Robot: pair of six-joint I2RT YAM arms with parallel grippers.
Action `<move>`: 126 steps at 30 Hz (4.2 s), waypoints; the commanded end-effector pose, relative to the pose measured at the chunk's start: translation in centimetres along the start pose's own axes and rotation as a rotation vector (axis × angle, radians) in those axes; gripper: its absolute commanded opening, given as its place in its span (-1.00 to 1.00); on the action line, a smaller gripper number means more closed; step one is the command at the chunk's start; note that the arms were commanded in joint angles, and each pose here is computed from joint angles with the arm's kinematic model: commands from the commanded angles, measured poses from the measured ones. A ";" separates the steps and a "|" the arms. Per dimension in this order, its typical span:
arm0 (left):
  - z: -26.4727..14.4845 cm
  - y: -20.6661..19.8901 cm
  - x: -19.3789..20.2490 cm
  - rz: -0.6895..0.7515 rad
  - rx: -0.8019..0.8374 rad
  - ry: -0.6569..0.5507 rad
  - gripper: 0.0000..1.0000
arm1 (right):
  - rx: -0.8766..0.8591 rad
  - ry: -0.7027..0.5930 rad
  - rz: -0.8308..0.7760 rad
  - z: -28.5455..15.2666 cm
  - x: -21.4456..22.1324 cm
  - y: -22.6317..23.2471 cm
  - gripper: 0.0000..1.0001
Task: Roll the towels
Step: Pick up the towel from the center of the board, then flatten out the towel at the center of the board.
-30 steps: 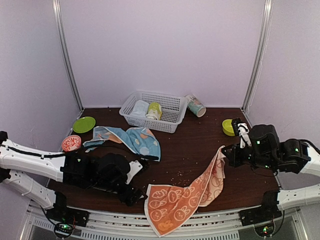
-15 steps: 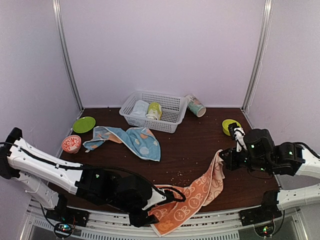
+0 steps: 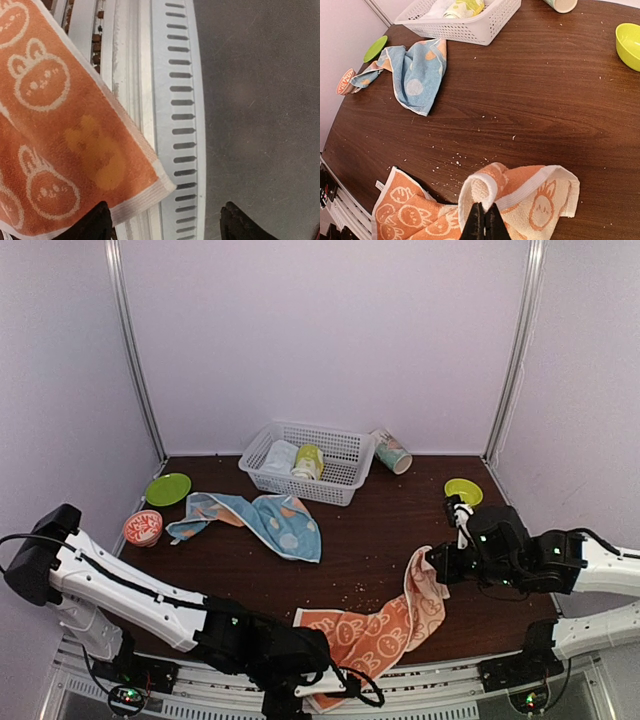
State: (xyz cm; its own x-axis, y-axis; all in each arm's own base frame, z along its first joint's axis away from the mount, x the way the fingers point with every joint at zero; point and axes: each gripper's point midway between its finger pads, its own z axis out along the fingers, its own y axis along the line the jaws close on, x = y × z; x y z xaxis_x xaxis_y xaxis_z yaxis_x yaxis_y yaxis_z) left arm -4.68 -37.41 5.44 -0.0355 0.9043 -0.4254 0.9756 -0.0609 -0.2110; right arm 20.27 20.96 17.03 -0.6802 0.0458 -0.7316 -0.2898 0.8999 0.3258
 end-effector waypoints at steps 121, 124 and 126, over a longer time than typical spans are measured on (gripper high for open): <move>-29.9 11.0 -2.2 -0.344 -0.376 -0.892 -1.00 | -0.212 -0.250 -0.050 -16.3 -9.1 -1.2 -1.00; -27.2 12.9 -3.0 -0.353 -0.384 -0.829 -1.00 | -0.052 -0.178 0.019 -11.8 -7.9 -4.1 -1.00; -25.1 14.4 -3.3 -0.366 -0.394 -0.782 -1.00 | 0.014 -0.148 0.069 -9.0 -7.1 -5.5 -1.00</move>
State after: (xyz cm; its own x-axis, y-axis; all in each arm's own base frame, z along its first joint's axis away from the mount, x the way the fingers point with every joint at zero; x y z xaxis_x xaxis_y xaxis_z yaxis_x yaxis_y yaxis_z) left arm 13.10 -28.24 29.31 -0.3331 0.2377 -0.9124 0.8815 0.4220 -0.2119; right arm 17.00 12.79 32.46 -0.4768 0.1455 -0.8669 -0.4564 0.8019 0.3856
